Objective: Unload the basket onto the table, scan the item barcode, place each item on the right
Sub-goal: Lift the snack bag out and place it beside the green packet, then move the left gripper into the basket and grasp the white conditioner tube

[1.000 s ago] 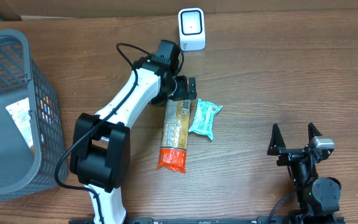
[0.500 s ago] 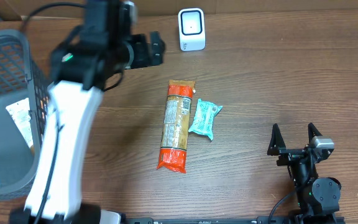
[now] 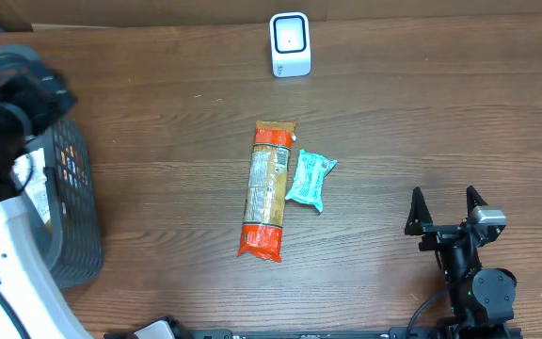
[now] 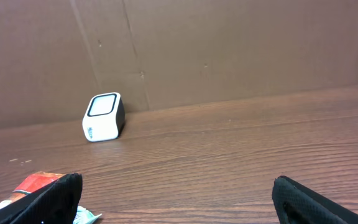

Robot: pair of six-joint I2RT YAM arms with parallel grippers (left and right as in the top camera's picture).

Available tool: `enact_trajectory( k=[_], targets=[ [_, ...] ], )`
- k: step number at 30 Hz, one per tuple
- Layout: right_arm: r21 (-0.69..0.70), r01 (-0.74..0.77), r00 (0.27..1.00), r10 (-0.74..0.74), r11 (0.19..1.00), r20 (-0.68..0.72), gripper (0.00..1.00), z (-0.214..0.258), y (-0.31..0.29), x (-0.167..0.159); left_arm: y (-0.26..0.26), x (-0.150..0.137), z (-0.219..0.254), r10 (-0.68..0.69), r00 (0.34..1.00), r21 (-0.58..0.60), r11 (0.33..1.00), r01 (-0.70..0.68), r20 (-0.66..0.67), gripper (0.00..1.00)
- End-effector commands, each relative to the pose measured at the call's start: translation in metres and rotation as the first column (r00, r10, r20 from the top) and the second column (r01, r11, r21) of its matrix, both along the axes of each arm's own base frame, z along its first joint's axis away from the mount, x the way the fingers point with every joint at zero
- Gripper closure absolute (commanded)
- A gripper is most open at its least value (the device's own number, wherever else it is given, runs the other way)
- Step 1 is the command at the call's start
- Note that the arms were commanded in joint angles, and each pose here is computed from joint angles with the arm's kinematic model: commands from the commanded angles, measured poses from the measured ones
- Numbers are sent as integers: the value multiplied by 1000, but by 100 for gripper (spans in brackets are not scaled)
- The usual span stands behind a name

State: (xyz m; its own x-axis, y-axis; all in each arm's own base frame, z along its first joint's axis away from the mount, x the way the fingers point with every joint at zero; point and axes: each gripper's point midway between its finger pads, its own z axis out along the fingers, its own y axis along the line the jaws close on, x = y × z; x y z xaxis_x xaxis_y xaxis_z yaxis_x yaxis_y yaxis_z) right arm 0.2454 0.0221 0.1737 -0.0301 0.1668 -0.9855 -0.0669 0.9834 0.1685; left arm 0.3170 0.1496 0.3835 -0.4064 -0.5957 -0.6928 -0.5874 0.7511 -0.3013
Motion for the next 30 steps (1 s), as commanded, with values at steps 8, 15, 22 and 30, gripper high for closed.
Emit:
enact_trajectory(
  k=[8,15,22,30],
  targets=[
    [-4,2,1000,-2,1000,5,0,-2,0,0,104,-34,12,334,937,-34,943,-332,105,0],
    [-4,2,1000,-2,1000,5,0,-2,0,0,142,-39,-79,339,926,-75,932,-354,-164,2],
    [-4,2,1000,-2,1000,5,0,-2,0,0,162,-43,-158,258,875,-46,952,-302,-409,11],
    [-4,2,1000,-2,1000,5,0,-2,0,0,171,-33,-233,186,795,-73,958,-277,-577,12]
  ],
)
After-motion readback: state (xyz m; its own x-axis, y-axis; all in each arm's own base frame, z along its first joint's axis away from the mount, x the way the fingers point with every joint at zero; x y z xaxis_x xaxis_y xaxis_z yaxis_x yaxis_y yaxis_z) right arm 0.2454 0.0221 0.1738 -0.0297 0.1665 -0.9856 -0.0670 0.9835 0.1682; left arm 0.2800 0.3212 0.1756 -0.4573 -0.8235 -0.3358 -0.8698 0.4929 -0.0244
